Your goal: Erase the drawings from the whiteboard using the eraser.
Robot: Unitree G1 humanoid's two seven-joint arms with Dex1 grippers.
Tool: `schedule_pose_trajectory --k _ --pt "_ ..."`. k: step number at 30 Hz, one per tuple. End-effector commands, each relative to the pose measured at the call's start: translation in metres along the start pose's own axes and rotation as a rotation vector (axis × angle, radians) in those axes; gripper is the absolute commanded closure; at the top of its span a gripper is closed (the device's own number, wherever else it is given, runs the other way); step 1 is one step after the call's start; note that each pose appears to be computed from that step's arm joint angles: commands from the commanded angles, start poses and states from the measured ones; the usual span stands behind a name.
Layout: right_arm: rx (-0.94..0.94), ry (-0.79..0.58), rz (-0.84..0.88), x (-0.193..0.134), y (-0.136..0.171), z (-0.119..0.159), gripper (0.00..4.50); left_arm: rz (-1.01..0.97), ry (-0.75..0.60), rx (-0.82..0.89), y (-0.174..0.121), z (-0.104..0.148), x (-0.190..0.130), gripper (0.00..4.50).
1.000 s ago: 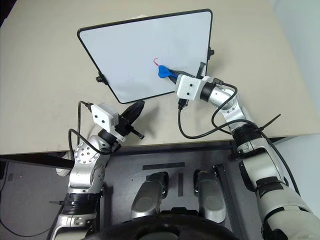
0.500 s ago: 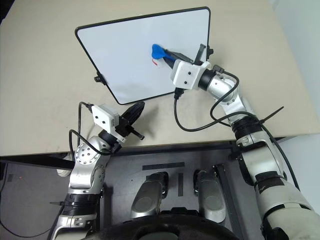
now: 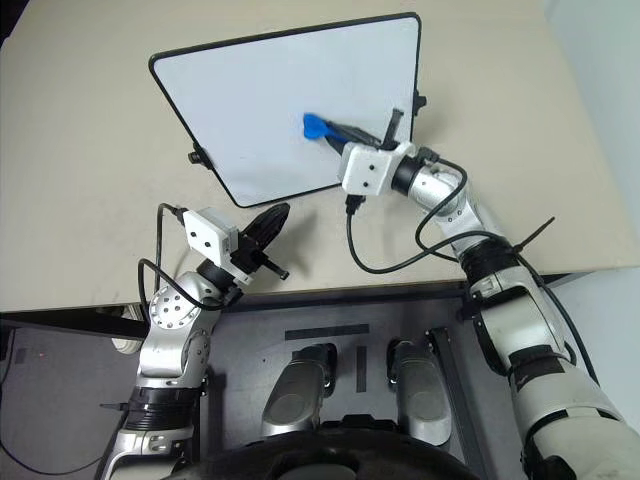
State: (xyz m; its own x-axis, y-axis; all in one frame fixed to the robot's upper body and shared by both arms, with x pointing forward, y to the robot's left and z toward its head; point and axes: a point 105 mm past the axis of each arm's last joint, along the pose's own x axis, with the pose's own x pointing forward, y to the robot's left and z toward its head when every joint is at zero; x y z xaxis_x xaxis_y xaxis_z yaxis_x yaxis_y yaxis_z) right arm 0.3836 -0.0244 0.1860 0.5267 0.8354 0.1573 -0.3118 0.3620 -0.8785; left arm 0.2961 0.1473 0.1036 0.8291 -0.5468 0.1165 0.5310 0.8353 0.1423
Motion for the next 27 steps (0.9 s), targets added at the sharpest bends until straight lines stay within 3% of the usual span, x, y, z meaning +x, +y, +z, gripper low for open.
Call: schedule_pose_trajectory --k 1,12,15,22,27 --pt "-0.049 -0.053 -0.086 0.004 -0.026 0.014 4.31 -0.005 -0.045 0.019 0.0 0.012 0.003 4.5" --pt "-0.001 0.061 0.126 -0.01 0.037 -0.015 4.31 -0.009 -0.048 0.019 0.0 0.012 0.004 4.5" --pt "-0.01 0.063 0.099 -0.011 0.031 -0.015 4.31 -0.011 -0.047 0.019 -0.001 0.012 0.004 4.5" --pt "-0.065 0.066 -0.081 -0.01 -0.016 -0.013 4.31 -0.015 -0.048 0.017 -0.002 0.012 0.005 4.5" --pt "-0.068 0.066 -0.106 -0.009 -0.02 -0.013 4.31 -0.015 -0.048 0.015 -0.002 0.012 0.005 4.5"
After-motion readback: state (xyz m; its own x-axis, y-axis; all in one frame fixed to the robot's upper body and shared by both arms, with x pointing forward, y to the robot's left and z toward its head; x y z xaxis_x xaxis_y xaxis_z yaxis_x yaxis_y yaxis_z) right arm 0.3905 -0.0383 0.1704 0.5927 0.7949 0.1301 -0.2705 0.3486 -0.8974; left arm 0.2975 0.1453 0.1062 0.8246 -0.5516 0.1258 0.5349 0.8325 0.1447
